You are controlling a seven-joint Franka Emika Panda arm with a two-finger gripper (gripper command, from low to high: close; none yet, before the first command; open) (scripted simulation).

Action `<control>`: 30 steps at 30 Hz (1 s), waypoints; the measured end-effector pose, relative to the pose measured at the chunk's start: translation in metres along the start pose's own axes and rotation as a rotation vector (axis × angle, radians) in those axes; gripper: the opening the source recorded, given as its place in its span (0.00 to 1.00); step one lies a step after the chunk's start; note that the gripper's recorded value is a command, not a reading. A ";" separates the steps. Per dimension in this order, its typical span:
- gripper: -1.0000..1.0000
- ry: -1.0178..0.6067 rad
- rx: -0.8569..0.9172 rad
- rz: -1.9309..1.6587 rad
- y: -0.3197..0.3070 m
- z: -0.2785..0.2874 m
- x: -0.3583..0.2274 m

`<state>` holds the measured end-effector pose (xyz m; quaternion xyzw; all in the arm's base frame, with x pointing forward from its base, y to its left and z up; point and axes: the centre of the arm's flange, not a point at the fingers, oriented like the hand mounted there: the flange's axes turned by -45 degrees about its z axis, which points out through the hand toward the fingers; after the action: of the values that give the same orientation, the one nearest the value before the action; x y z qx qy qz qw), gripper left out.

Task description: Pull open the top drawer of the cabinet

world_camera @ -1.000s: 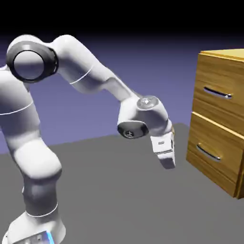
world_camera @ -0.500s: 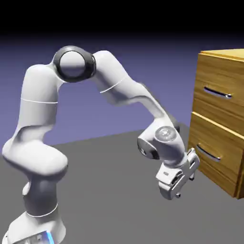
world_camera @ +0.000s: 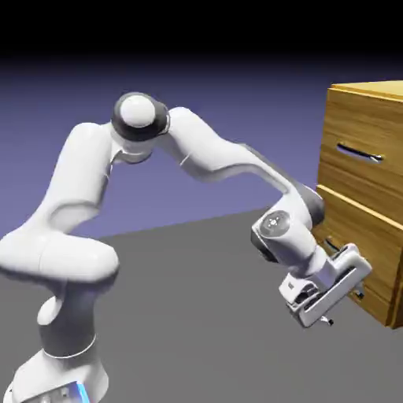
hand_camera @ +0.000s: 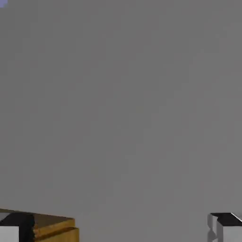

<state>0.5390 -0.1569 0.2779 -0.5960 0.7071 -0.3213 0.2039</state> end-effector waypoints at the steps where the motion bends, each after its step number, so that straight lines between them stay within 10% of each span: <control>1: 0.50 0.008 0.036 0.010 -0.009 -0.002 -0.004; 18: 0.50 -0.213 0.774 0.011 -0.167 -0.107 -0.196; 26: 0.50 -0.236 0.801 0.006 -0.206 -0.081 -0.218; 27: 0.00 -0.236 0.801 0.006 -0.206 -0.081 -0.218; 30: 0.00 -0.236 0.801 0.006 -0.200 -0.086 -0.217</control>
<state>0.6687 0.0554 0.4581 -0.5001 0.4998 -0.4998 0.5003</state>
